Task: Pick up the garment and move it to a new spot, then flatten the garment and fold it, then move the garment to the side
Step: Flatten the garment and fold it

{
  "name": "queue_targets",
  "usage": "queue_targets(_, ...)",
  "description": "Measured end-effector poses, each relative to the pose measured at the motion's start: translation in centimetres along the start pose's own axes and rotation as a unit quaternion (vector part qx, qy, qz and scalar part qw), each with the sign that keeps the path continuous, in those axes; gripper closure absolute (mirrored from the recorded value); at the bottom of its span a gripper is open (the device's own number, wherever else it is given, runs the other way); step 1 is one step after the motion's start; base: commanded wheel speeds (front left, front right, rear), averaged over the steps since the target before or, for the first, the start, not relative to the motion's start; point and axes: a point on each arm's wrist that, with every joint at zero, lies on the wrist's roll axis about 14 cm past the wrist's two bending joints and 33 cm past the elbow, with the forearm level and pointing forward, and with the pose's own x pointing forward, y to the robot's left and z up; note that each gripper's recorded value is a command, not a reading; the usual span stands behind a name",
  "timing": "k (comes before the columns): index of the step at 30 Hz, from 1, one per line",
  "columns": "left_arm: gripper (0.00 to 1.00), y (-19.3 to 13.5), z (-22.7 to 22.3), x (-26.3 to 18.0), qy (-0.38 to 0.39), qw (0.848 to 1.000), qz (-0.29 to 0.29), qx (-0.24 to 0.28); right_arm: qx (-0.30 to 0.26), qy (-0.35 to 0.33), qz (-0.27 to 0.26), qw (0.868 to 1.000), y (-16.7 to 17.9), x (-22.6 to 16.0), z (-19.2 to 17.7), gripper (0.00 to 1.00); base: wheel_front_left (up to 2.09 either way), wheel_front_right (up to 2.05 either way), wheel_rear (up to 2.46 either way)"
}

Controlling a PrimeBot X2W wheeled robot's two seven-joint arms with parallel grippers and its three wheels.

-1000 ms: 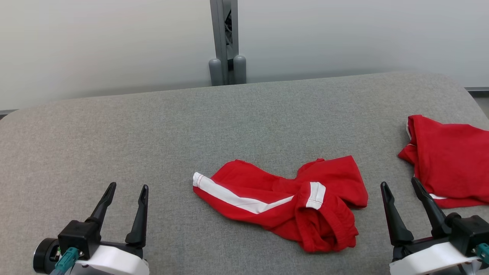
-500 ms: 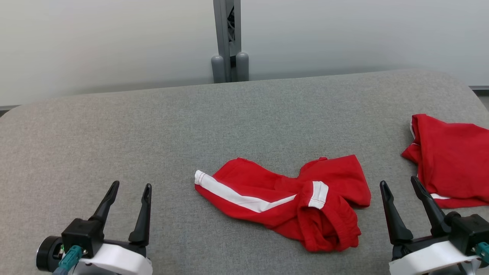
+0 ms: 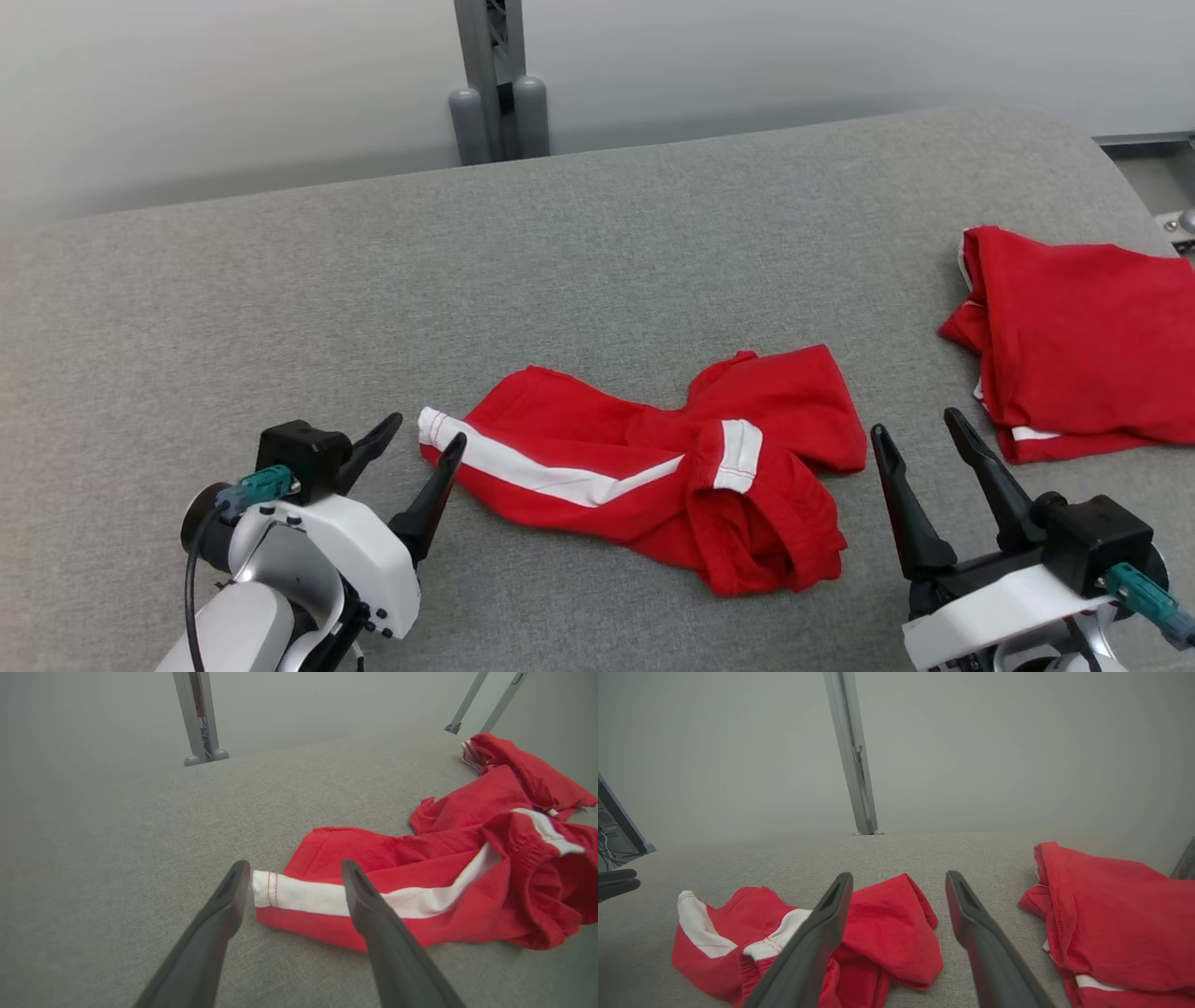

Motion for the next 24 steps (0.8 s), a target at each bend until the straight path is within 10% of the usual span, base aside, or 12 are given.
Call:
queue_targets(13,0.0,1.4,-5.0,4.0,0.112,0.993,-0.016,-0.022,0.007,0.032,-0.012,0.999,-0.9,0.2,-2.4,0.0,0.0,0.0,0.0)
queue_targets(16,1.0,1.2,-5.4,4.3,0.12,0.992,-0.021,-0.026,0.002,0.035,0.007,0.999,-0.2,0.6,-2.5,0.0,0.0,0.0,0.0)
queue_targets(24,1.0,1.3,-5.2,4.7,0.114,0.993,-0.027,-0.017,-0.059,0.07,0.116,0.989,4.4,1.1,-3.2,0.0,0.0,0.0,0.0)
